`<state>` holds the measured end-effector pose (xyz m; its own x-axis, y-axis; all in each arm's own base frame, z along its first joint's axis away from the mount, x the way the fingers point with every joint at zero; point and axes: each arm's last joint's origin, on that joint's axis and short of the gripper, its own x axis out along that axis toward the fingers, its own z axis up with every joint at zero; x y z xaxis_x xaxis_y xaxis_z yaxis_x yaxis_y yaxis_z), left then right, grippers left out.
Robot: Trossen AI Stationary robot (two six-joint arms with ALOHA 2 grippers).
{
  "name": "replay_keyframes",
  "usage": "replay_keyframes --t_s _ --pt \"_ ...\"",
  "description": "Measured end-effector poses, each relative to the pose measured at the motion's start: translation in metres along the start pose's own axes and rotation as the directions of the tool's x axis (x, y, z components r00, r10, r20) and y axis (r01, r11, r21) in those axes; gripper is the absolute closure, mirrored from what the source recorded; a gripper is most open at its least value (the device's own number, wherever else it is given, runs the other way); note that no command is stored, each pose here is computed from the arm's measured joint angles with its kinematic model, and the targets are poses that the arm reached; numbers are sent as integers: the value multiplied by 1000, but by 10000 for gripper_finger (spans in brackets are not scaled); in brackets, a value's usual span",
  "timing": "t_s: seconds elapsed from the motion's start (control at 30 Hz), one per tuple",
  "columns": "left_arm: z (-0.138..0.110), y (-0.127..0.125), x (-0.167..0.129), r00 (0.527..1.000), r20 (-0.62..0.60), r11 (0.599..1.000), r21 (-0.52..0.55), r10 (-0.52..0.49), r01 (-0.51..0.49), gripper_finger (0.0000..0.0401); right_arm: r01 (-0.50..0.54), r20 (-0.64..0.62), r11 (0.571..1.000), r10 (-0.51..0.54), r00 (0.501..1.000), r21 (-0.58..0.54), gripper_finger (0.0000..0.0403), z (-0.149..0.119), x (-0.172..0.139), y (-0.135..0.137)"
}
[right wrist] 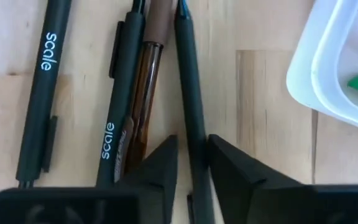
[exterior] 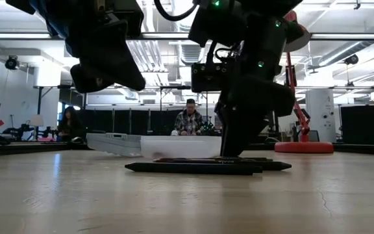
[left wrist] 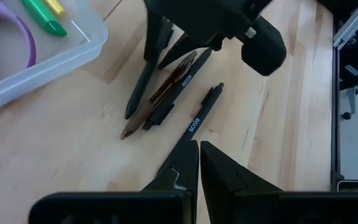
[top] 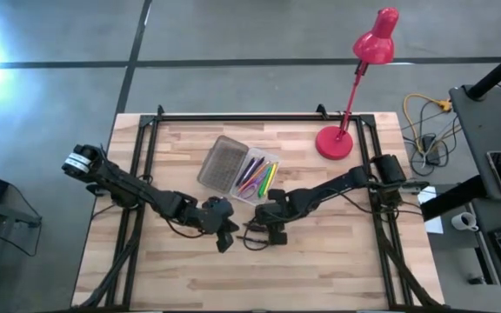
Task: Pick & place school supplies into a supply box
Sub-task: Put the black pen into the supply box
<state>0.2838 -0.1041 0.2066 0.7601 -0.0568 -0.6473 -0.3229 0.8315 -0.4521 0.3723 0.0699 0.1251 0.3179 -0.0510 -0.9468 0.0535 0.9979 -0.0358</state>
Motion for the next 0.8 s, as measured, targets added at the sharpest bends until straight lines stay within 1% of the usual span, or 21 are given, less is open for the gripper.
replay_keyframes --t_s 0.1,0.13,0.2,0.27,0.33,0.37,0.4,0.43,0.47,0.53,0.57,0.63,0.7,0.73,0.8 --pt "0 0 -1 1000 4 1000 -6 0 0 401 18 -20 1000 -18 1000 1 374 -2 -4 -3" --pt "1 0 -2 1000 10 1000 -7 1 -1 401 29 -35 1000 -29 999 0 381 -4 -6 -4" --pt "2 -1 -4 1000 21 1000 -12 0 0 401 38 -48 999 -38 998 7 383 -6 -12 -6" --pt "3 0 -8 1000 22 1000 -29 5 -5 401 40 -45 998 -38 998 46 385 -7 -21 -8" --pt "3 3 -14 999 23 997 -70 46 -44 401 27 2 988 -28 1000 149 386 -4 -37 -10" --pt "2 4 -17 997 24 993 -93 74 -71 401 12 40 975 -22 999 223 386 -1 -48 -12" --pt "1 5 -21 994 31 988 -117 106 -102 401 -10 79 948 -16 997 319 386 2 -60 -16" --pt "0 6 -26 989 39 981 -140 139 -132 401 -36 113 904 -13 993 425 387 4 -68 -20" --pt "-2 8 -32 984 49 974 -162 170 -160 401 -70 153 840 -16 988 538 387 7 -76 -26" --pt "-4 9 -42 973 79 960 -198 219 -200 401 -111 208 689 -58 976 716 388 8 -84 -38" --pt "-4 9 -47 967 97 954 -211 236 -211 401 -145 251 616 -88 964 775 388 11 -86 -44" --pt "-4 9 -57 960 123 950 -221 250 -219 401 -235 337 482 -137 931 844 388 18 -89 -57" --pt "-1 8 -65 960 150 952 -233 238 -199 401 -305 380 350 -167 910 886 384 21 -83 -70" --pt "-1 8 -69 959 158 953 -234 234 -194 401 -333 389 272 -189 902 903 380 22 -77 -74" --pt "2 8 -75 960 172 954 -243 220 -175 401 -348 363 104 -233 902 932 372 20 -62 -81"
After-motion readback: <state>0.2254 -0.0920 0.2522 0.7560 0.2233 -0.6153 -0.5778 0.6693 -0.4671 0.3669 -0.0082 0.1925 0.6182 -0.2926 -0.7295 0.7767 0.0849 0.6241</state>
